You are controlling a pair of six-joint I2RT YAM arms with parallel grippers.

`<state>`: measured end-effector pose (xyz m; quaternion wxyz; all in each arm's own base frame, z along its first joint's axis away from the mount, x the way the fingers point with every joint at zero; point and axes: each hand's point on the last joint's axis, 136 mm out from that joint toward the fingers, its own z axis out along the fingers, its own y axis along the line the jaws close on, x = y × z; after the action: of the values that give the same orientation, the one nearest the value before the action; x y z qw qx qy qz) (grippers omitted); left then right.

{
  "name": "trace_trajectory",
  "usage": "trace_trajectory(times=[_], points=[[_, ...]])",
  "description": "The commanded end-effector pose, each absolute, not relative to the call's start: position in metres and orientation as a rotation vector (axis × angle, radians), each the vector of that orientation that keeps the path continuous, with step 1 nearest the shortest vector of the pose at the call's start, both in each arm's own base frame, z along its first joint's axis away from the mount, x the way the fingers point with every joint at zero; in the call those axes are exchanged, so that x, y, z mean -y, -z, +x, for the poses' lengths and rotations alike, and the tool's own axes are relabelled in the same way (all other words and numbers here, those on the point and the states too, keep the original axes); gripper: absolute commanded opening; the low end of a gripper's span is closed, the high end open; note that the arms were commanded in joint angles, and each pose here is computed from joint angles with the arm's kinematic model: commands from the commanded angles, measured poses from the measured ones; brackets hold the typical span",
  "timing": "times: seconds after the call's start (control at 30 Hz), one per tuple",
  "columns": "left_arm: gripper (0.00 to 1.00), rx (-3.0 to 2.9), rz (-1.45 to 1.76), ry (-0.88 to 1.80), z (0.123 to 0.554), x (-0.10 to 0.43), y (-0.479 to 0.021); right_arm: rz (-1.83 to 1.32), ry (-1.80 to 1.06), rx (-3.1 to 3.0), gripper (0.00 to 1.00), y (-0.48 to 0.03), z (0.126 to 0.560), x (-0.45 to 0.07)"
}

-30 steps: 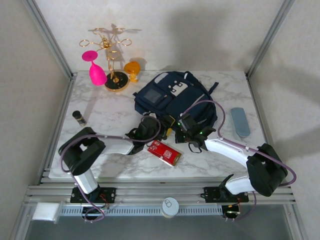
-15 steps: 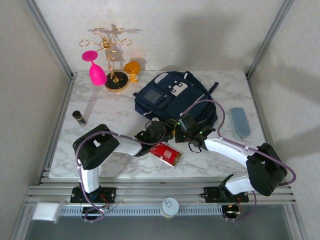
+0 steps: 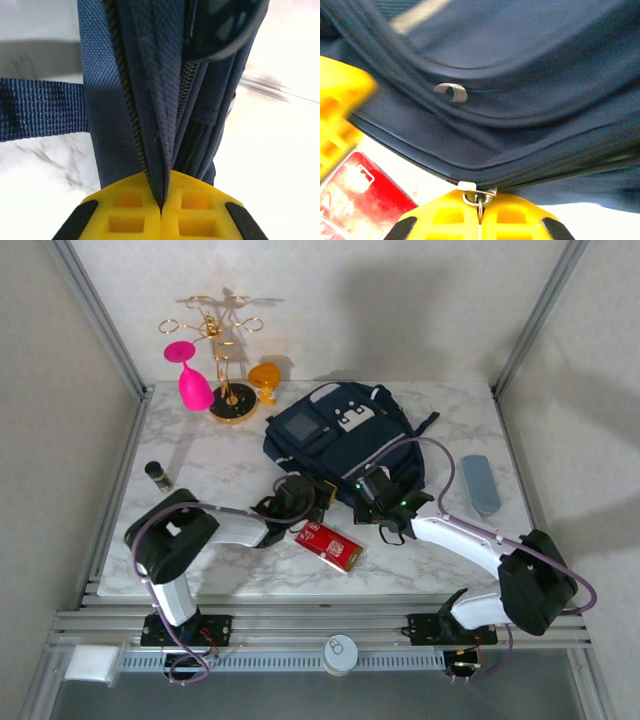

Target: Pack books, pencil case, and school supplies into a backpack

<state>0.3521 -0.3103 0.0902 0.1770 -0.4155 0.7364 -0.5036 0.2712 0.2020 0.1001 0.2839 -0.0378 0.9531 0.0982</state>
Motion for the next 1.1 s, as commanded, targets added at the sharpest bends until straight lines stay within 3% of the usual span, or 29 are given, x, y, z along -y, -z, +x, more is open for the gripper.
trace_trajectory(times=[0.0,0.1,0.3,0.4,0.6,0.87,1.07], points=[[0.00,-2.081,-1.184,1.113,0.372,0.223,-0.070,0.084,-0.003,-2.602,0.00,-0.094,0.254,-0.138],[0.00,-2.035,-1.211,1.122,0.381,0.189,-0.079,0.082,0.011,-2.620,0.00,-0.087,0.250,-0.134],[0.01,-2.079,-1.074,1.162,0.396,0.201,-0.108,-0.084,-0.179,-2.572,0.00,-0.104,0.267,-0.201],[0.42,-2.047,-1.117,1.170,0.379,0.198,-0.115,-0.119,-0.321,-2.549,0.00,-0.107,0.270,-0.223],[0.61,-1.969,-1.273,1.276,0.328,0.230,-0.121,-0.155,-0.340,-2.526,0.00,-0.107,0.273,-0.228],[0.67,-2.016,-1.393,1.375,0.317,0.305,-0.114,-0.190,-0.295,-2.511,0.00,-0.101,0.271,-0.220],[0.53,-2.014,-1.436,1.118,0.335,0.298,-0.090,-0.228,-0.292,-2.502,0.00,-0.098,0.271,-0.218]])
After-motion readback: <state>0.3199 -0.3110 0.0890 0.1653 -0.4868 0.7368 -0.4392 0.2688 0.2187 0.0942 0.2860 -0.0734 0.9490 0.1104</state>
